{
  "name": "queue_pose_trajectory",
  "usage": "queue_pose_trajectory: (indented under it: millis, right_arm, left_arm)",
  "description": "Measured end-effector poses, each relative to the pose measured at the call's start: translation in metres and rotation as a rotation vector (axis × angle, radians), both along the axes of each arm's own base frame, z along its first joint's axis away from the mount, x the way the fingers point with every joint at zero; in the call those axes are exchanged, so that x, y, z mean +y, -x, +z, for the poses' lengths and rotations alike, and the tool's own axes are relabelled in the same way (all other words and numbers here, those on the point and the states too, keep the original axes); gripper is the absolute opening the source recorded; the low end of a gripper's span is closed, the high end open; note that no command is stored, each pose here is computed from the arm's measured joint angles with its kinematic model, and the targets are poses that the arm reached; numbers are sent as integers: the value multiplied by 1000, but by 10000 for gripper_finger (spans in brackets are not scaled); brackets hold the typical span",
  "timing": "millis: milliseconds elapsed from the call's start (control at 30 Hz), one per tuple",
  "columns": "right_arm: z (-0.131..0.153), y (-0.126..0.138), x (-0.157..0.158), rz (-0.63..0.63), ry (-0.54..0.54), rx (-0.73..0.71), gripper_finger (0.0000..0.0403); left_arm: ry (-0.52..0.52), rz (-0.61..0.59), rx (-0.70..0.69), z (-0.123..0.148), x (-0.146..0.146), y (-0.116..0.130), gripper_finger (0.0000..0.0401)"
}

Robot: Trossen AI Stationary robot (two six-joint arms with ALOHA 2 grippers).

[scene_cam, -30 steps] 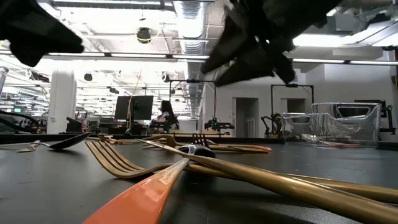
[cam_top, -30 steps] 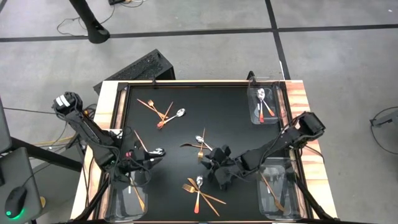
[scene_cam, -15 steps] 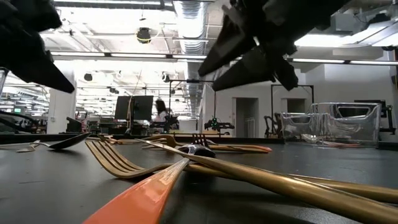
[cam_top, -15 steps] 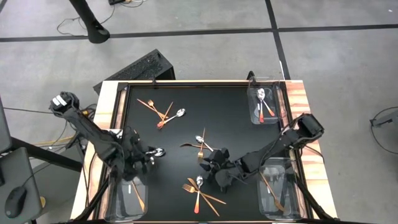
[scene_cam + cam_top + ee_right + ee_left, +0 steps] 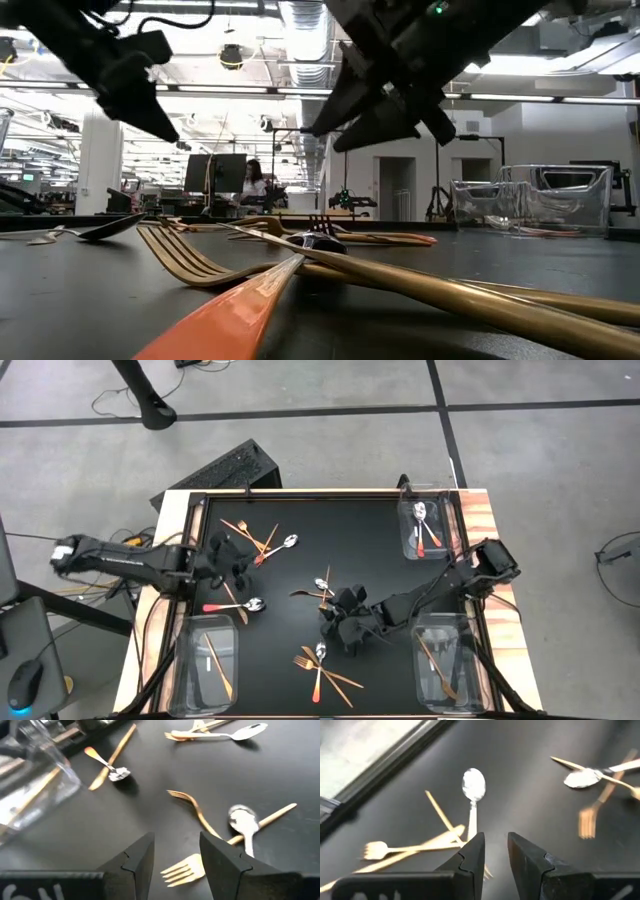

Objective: Sort silverware by color (type)
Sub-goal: Put the gold fork into the bottom right transparent bin

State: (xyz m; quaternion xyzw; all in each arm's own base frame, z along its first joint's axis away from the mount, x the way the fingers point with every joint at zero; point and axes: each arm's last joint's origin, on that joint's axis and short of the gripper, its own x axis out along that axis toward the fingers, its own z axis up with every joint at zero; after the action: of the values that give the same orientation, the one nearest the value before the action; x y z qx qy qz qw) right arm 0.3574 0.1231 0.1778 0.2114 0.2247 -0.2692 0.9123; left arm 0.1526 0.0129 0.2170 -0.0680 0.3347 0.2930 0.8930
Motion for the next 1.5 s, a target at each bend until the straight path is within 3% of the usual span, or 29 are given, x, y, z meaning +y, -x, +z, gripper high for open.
queue_pose_trajectory:
  millis: [167,333,567,800,900,1133,1300,1500]
  right_arm:
    - [3,-8,-23,25,13,29,179]
    - [7,-10,-42,39,13,65,179]
    - [17,9,-51,82,5,227,179]
    - [18,7,-55,108,-48,220,179]
    - [15,11,-48,120,-36,259,179]
    - [24,21,-21,97,-27,195,179]
    - [22,27,-2,141,-29,190,179]
    - [23,25,0,159,-60,173,179]
  left_arm:
    - [93,-8,4,-2,39,-4,73]
    - [163,132,56,-14,72,1,73]
    - [222,104,72,-22,82,-2,73]
    - [152,54,-56,-16,76,-16,73]
    - [117,23,-127,-11,72,-23,73]
    - [107,-55,-157,-5,54,-27,73]
    - [63,-228,-214,6,26,-31,73]
    - [3,-477,-367,22,-12,-42,73]
